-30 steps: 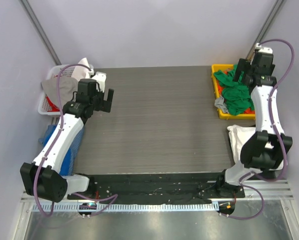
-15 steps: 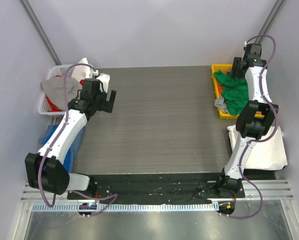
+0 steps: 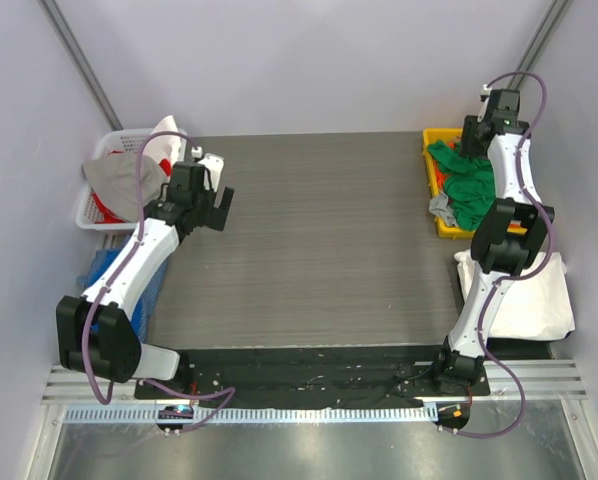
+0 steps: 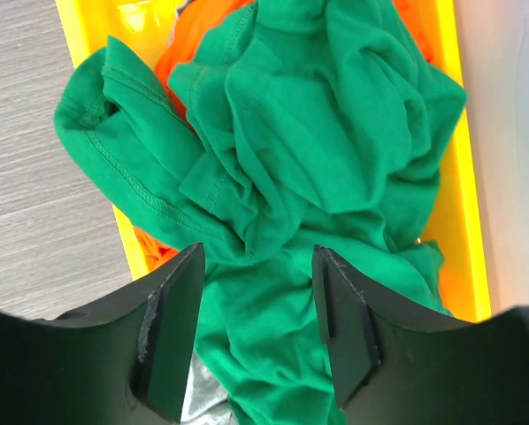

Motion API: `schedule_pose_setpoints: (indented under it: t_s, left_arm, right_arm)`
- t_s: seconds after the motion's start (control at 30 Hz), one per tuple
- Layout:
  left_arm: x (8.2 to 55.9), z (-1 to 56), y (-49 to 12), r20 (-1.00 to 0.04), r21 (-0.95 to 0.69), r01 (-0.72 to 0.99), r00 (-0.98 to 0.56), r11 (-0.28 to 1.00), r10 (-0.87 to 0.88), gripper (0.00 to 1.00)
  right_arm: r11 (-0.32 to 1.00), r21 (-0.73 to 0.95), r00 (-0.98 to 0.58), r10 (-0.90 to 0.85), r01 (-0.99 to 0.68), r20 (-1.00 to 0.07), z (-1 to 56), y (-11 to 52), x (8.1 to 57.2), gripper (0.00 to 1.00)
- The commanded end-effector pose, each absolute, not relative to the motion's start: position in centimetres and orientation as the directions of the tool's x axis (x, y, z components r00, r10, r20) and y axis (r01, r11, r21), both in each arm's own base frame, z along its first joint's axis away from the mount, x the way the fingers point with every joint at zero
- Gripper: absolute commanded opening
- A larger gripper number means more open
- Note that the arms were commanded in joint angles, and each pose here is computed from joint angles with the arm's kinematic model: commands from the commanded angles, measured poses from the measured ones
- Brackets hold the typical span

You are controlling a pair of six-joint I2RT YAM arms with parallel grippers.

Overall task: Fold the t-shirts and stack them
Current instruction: Grab the tshirt from the pile, then move the tshirt to the center of the board

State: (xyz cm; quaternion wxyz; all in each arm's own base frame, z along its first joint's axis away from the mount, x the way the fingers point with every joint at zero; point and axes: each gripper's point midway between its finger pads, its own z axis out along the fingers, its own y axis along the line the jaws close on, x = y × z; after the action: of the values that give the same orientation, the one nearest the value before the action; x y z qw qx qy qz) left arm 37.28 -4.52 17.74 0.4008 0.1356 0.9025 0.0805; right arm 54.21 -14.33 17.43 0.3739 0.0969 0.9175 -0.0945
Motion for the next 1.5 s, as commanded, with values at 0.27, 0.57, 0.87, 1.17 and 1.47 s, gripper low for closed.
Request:
schedule_pose_setpoints:
  t_s: [0.27,0.57,0.87,1.17,1.47]
  left_arm:
    - [38.4,17.7,-3.8,-0.717,0.300,0.146,-0.617,0.943,0.324,1.00]
    - [38.2,17.0,-3.7,-0.705,0.306,0.145,-0.630,0.941,0.326,1.00]
    - [38.2,17.3,-3.6,-0.708,0.303,0.142,-0.628,0.943,0.322,1.00]
    - [38.6,17.0,-4.3,-0.716,0.266,0.148,-0.632,0.953,0.298,1.00]
    - [38.6,17.5,-4.1,-0.726,0.281,0.141,-0.616,0.949,0.306,1.00]
  right_arm:
    - [0.973,-0.097,-0.656,0.066,0.209,-0.752,17.2,-14.6,57.1,0.55]
    - [0.975,-0.107,-0.665,0.052,0.197,-0.745,15.6,-14.8,58.1,0.43]
    - [0.992,-0.085,-0.635,-0.010,0.089,-0.772,20.4,-10.7,56.6,0.01]
    - [0.982,-0.189,-0.442,-0.183,-0.032,-0.878,36.3,-1.7,50.4,0.01]
    - [0.968,-0.109,-0.261,-0.168,-0.226,-0.951,44.0,8.4,44.0,0.01]
